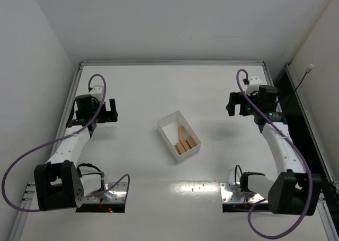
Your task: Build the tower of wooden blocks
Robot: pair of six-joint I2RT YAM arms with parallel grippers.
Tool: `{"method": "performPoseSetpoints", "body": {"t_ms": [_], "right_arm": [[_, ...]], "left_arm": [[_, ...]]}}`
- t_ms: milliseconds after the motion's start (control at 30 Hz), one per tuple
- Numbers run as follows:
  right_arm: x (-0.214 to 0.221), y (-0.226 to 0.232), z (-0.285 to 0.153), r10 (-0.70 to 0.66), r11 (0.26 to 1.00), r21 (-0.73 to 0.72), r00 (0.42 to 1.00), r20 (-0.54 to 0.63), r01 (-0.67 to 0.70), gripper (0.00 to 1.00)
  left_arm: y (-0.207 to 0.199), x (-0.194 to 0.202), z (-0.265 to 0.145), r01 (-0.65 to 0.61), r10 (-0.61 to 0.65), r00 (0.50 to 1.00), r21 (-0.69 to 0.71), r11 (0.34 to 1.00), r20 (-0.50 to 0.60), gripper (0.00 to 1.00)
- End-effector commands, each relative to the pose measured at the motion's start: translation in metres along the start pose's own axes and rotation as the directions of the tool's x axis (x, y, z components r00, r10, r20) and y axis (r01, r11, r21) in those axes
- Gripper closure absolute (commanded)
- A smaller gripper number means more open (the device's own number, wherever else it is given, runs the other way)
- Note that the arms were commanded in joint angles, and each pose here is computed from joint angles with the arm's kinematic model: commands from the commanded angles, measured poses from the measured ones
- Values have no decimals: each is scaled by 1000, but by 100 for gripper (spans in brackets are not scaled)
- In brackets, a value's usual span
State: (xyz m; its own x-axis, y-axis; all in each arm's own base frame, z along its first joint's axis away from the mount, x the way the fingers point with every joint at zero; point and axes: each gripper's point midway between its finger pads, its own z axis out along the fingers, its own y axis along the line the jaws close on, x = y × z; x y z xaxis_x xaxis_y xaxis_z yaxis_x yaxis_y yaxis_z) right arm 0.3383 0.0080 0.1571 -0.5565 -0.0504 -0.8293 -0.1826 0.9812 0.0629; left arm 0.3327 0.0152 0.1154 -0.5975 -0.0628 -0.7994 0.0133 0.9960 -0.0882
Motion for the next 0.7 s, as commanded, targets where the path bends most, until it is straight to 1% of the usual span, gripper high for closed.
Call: {"method": "performPoseSetpoints", "body": {"t_ms": [0, 33, 67, 100, 133, 200, 267, 333, 400, 500, 533, 567, 633, 667], "right_arm": [[-10, 41, -2, -109, 986, -124, 994, 21, 111, 0], [-10, 55, -4, -137, 975, -177, 990, 18, 138, 0], [-14, 69, -5, -161, 961, -226, 987, 21, 161, 0], [-14, 97, -10, -196, 924, -327, 980, 36, 197, 2], [-3, 107, -7, -211, 908, -373, 977, -7, 193, 3], [0, 124, -6, -225, 890, -412, 974, -19, 198, 5], [8, 131, -1, -228, 883, -432, 972, -49, 186, 5], [13, 144, 2, -256, 866, -456, 965, -52, 205, 7], [20, 151, 8, -269, 862, -464, 960, -75, 205, 7], [24, 169, 11, -318, 835, -494, 945, -73, 243, 9], [33, 173, 13, -329, 829, -507, 939, -101, 236, 10], [33, 184, 11, -352, 804, -537, 932, -87, 254, 10], [34, 195, 9, -371, 785, -559, 925, -79, 267, 12], [44, 201, 14, -396, 780, -561, 912, -101, 277, 12]], "left_arm": [[4, -27, -4, 9, -8, 998, -12, 1000, 66, 1], [4, -20, -5, 2, -2, 999, -12, 1000, 36, 1], [-1, -23, -6, 1, -1, 999, 16, 1000, 38, 1], [-1, -23, -6, -10, 9, 999, 16, 1000, 38, 1], [-3, -23, -6, -11, 9, 999, 28, 1000, 38, 1], [0, -20, -7, -10, 9, 999, 10, 1000, 38, 1], [2, -20, -7, -20, 20, 999, -1, 1000, 37, 1], [4, -25, -8, -21, 22, 999, -10, 1000, 46, 1], [4, -22, -6, -20, 20, 999, -10, 1000, 37, 1], [6, -22, -6, -19, 20, 999, -19, 1000, 37, 1], [8, -20, -4, -18, 19, 999, -30, 999, 27, 1], [8, -20, -4, -18, 19, 999, -30, 999, 27, 1], [10, -20, -2, -8, 9, 1000, -41, 999, 27, 1], [10, -20, -2, -8, 9, 1000, -42, 999, 27, 1]]}}
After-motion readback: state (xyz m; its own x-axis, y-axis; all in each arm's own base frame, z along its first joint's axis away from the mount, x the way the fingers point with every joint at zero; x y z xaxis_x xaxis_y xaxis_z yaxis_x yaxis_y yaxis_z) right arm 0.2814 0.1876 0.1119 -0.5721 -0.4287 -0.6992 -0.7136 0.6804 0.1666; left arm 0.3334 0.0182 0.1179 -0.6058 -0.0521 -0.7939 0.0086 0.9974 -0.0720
